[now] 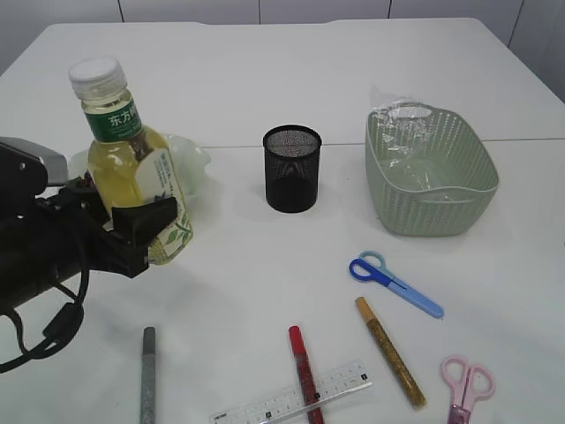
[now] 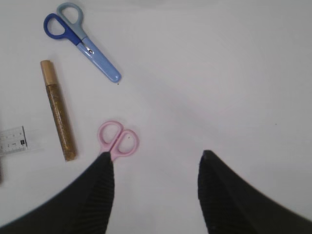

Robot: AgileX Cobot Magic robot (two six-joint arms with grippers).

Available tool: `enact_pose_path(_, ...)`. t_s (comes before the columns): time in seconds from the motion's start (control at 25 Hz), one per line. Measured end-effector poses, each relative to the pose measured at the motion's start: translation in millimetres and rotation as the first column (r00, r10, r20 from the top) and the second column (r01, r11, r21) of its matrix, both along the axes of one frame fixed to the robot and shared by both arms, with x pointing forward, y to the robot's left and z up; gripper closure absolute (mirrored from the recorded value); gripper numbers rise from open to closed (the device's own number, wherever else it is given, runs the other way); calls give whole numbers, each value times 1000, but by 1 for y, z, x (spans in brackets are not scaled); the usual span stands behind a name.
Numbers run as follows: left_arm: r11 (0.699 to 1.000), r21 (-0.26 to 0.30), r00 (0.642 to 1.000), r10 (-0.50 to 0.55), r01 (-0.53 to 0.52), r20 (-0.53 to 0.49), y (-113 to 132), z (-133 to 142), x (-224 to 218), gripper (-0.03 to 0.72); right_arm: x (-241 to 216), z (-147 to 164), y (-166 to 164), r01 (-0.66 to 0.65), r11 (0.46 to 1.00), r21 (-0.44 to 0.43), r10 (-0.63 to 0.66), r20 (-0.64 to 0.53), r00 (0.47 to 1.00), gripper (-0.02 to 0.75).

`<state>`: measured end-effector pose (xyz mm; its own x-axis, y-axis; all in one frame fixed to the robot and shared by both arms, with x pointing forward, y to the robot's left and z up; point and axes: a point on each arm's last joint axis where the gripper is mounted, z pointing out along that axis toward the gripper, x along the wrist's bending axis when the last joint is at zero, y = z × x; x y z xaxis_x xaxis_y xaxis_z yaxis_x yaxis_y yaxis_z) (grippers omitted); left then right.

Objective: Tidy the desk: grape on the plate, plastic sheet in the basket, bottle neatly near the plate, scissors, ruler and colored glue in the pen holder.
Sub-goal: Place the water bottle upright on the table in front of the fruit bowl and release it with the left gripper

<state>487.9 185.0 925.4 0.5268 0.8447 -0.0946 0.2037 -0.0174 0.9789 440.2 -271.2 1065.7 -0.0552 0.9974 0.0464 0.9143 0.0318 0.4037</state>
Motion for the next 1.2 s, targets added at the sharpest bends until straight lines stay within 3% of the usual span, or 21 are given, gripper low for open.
enact_pose_path(0.56, 990, 142, 991, 21, -2, -134, 7, -57, 6, 275, 0, 0, 0, 0, 1000, 2, 0, 2, 1000, 329)
enact_pose_path(1.2, 994, 110, 996, 23, -14, -84, 6, -78, 37, 275, 0, 0, 0, 0, 1000, 0, 0, 2, 1000, 329)
